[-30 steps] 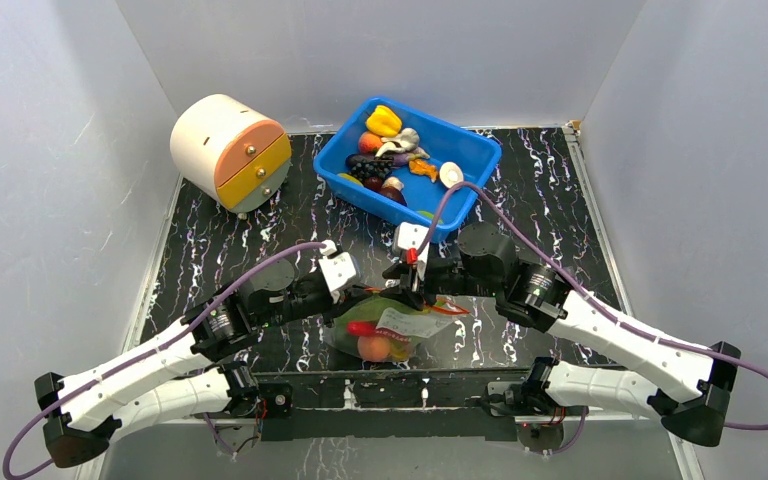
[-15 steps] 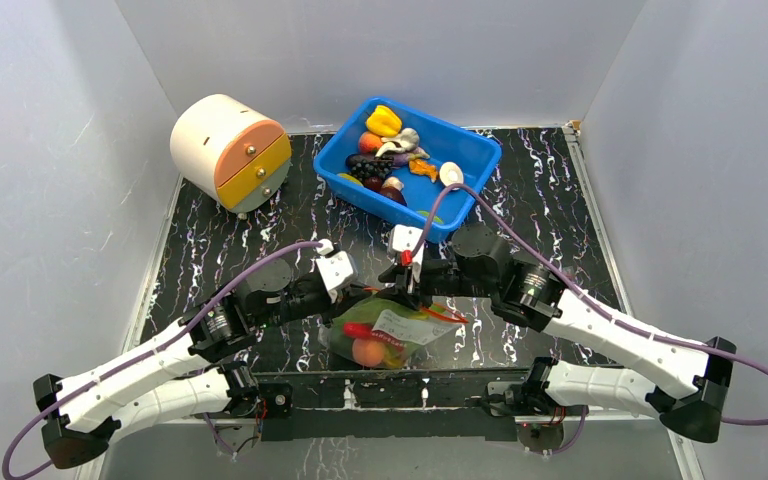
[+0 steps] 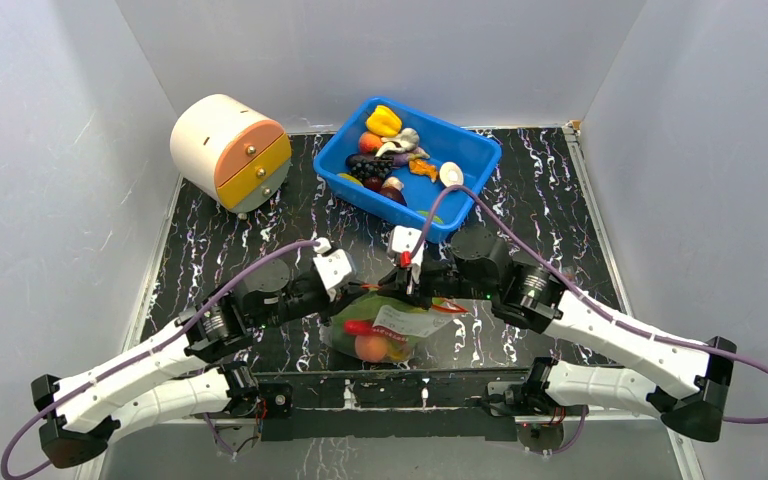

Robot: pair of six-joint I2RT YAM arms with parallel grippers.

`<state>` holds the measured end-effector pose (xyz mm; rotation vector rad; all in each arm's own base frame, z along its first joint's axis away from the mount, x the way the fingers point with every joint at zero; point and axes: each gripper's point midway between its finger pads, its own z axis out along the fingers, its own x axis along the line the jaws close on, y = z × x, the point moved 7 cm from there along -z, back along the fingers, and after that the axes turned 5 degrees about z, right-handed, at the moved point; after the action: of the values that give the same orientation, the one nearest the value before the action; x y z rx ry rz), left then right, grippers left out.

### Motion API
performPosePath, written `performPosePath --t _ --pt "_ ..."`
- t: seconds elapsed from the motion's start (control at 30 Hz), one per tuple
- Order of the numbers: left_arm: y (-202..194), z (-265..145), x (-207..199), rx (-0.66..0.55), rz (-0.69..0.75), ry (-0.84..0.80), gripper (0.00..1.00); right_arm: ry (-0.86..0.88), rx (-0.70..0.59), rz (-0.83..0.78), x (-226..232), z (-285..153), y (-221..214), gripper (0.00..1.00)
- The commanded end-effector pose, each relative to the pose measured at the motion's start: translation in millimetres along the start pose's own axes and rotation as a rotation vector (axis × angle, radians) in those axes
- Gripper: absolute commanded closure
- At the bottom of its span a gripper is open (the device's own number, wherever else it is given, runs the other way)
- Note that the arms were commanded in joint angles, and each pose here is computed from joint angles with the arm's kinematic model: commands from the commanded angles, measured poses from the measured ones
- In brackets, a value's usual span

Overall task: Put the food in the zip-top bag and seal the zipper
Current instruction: Zip the zipper food storage bag at the center of the board.

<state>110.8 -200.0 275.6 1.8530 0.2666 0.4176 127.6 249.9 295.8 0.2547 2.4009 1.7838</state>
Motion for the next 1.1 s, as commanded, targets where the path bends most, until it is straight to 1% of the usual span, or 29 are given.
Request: performPosePath --t 0.0,0.07,0.17,0.23,0.33,0.47,0.6,0.73,1.0,1.07 --pt "29.0 -30.1 20.7 -0.075 0.016 0.173 1.00 -0.092 -0.036 -0.006 -3.2 -21.9 7.1 1.00" --pt "24.6 -37.4 25.2 -0.026 0.019 0.219 1.00 -0.110 -0.011 0.004 -3.0 -28.6 5.9 1.00" --pt "14.2 -43.3 34.6 0.117 0.033 0.302 1.00 -0.124 0.008 0.010 -0.8 -39.8 6.3 1.00" --pt "15.6 -47.8 38.1 0.162 0.042 0.327 1.00 -0.142 0.008 0.017 0.3 -47.1 4.3 1.00" --pt "20.8 -54.6 42.5 0.158 0.044 0.368 1.00 -0.210 0.013 0.056 -1.2 -58.8 0.3 1.00" --pt "21.7 -67.5 51.5 0.162 0.034 0.473 1.00 -0.261 0.018 0.085 0.2 -74.7 -3.3 1.00" --pt "22.5 -72.4 50.3 0.174 0.053 0.455 1.00 -0.280 0.008 0.096 3.3 -88.5 -2.9 1.00" --pt "24.2 -78.5 53.3 0.171 0.046 0.491 1.00 -0.337 0.009 0.130 2.6 -100.2 -4.5 1.00" --pt "23.1 -87.8 57.1 0.174 0.052 0.540 1.00 -0.548 -0.013 0.178 -10.9 -123.3 0.3 1.00" --pt "21.8 -89.5 57.0 0.176 0.058 0.539 1.00 -0.568 -0.025 0.190 -11.7 -125.8 0.4 1.00"
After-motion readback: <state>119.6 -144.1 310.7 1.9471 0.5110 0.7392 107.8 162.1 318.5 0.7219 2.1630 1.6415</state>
